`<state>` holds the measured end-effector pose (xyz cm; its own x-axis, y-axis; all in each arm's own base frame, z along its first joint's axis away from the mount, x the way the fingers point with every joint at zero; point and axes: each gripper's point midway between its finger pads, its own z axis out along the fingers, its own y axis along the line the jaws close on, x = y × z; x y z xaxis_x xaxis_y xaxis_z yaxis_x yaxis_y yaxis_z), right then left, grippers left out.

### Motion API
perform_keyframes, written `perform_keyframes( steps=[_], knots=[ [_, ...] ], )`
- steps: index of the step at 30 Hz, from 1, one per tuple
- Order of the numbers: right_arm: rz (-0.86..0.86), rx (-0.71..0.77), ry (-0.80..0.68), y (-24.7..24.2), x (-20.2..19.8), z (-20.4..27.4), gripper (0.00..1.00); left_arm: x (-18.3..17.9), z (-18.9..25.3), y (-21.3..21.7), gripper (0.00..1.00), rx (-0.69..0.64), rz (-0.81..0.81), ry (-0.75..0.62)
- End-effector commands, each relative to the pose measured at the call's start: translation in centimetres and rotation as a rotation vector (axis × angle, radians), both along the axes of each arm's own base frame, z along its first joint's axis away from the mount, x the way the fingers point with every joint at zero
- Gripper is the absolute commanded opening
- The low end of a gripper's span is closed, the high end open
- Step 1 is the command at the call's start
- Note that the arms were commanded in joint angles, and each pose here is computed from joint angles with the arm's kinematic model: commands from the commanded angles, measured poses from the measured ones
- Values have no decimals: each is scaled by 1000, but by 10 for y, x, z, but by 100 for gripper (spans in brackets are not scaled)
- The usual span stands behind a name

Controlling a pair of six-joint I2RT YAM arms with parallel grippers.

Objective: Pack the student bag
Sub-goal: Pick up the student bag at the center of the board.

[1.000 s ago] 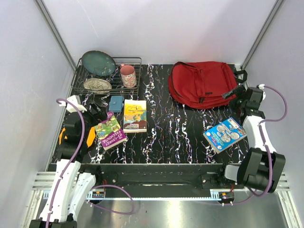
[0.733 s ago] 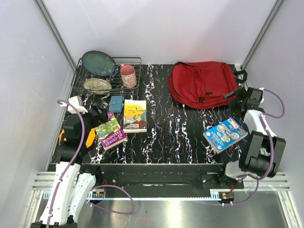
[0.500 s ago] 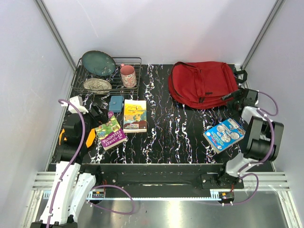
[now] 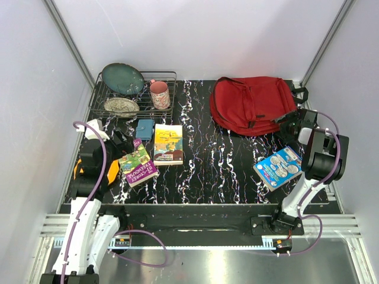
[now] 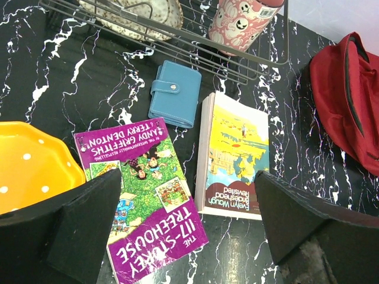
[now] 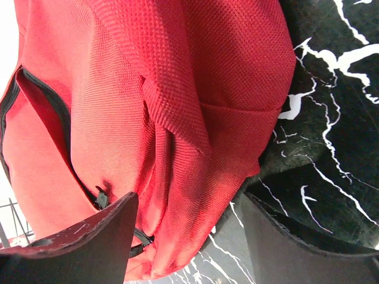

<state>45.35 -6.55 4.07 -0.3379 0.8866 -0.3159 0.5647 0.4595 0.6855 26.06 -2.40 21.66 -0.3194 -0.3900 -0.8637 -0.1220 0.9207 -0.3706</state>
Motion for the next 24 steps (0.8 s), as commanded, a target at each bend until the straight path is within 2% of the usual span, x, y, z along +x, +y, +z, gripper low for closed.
perform_keyframes(
  steps=[1,3,4,7,8,9,14,19,22,24],
  knots=[
    [13,-9,-47,-3,15,6,65,4,21,0,99,-2,-10,-59],
    [14,-7,-51,-3,15,6,62,5,21,1,99,-9,-5,-56],
    [24,-7,-66,-2,16,7,41,5,20,3,99,-11,12,-53],
    [51,4,-98,3,17,20,19,7,17,4,99,-14,13,-36],
    [54,10,-106,5,17,25,7,8,15,2,99,-14,6,-26],
    [60,10,-115,6,17,30,1,8,15,2,99,-15,4,-25],
    [122,26,-232,22,9,95,0,11,18,-3,99,-2,-40,-40],
    [197,60,-384,49,-24,170,0,10,24,-10,99,-11,-80,-81],
    [251,70,-405,64,-49,189,0,10,24,-18,99,-37,-120,-75],
    [259,97,-377,72,-66,180,0,11,20,-22,99,-45,-144,-51]
  ],
)
